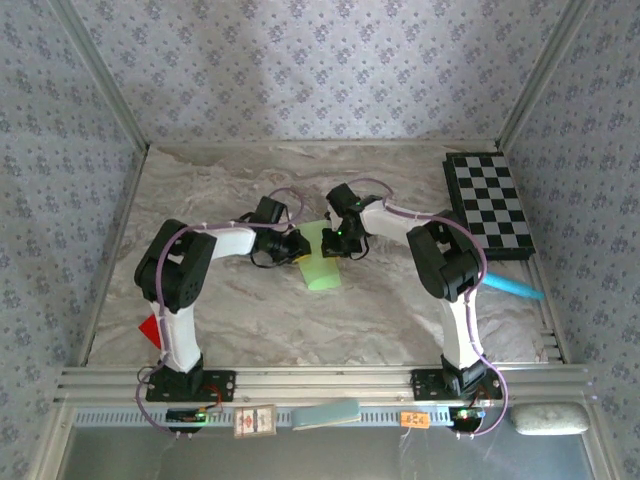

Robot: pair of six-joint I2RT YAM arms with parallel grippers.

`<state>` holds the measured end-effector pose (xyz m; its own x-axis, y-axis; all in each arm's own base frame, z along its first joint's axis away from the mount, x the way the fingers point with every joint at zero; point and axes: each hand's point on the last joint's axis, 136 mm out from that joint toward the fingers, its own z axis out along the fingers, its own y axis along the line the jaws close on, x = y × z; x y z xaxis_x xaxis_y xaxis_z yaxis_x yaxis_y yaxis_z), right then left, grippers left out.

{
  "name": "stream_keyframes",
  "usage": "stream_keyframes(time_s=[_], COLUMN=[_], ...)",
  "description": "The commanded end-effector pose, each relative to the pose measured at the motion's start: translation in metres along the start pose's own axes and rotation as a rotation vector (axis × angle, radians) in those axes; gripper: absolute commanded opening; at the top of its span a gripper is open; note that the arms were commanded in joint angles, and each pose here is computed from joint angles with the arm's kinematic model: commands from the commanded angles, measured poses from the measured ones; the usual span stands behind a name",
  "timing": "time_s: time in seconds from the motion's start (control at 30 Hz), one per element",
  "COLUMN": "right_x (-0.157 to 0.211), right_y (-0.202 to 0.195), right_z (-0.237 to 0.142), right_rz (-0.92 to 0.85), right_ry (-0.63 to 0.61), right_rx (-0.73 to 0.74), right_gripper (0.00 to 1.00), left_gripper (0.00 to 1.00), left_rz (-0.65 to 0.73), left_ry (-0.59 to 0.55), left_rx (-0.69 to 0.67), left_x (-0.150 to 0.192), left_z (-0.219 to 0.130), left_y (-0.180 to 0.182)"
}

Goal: Fold a paper plane with a square sheet of paper (pick it up from the middle)
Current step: First fold the square sheet of paper in half at the center of the table.

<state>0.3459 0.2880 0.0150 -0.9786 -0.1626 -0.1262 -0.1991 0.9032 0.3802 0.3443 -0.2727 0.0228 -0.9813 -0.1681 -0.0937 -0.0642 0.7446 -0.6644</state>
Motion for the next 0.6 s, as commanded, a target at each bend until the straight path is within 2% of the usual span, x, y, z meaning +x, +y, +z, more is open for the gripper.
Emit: stream_keyframes(time_s=[0.0,0.13,0.3,0.37,0.57], right_x=[0.052,0.052,0.051,0.051,0.054], right_y=[-0.08,-0.079,-0.077,-0.075,-0.076], right_z=[0.029,0.029,0.03,0.03,0.033], right_rz=[0.043,0.043,0.058,0.055,0.066], right_ry=[0.185,0.186,0.187,0.186,0.193], right_rx=[0.301,0.298,0.282,0.282,0.282], right_gripper=[0.15,0.15,0.15,0.15,0.15], left_gripper=[0.15,0.15,0.15,0.15,0.14], left_rz=[-0.033,-0.04,0.086,0.119,0.073], left_ry=[-0.01,-0.041,-0.068,-0.077,-0.056], left_rx=[-0.091,-0.075,0.09,0.115,0.086], left_x=[-0.005,-0.015,-0.021,-0.019,-0.024], left_z=[-0.006,-0.023,-0.033,-0.032,-0.008], left_y=[0.039,0.043,-0.017,-0.033,-0.027])
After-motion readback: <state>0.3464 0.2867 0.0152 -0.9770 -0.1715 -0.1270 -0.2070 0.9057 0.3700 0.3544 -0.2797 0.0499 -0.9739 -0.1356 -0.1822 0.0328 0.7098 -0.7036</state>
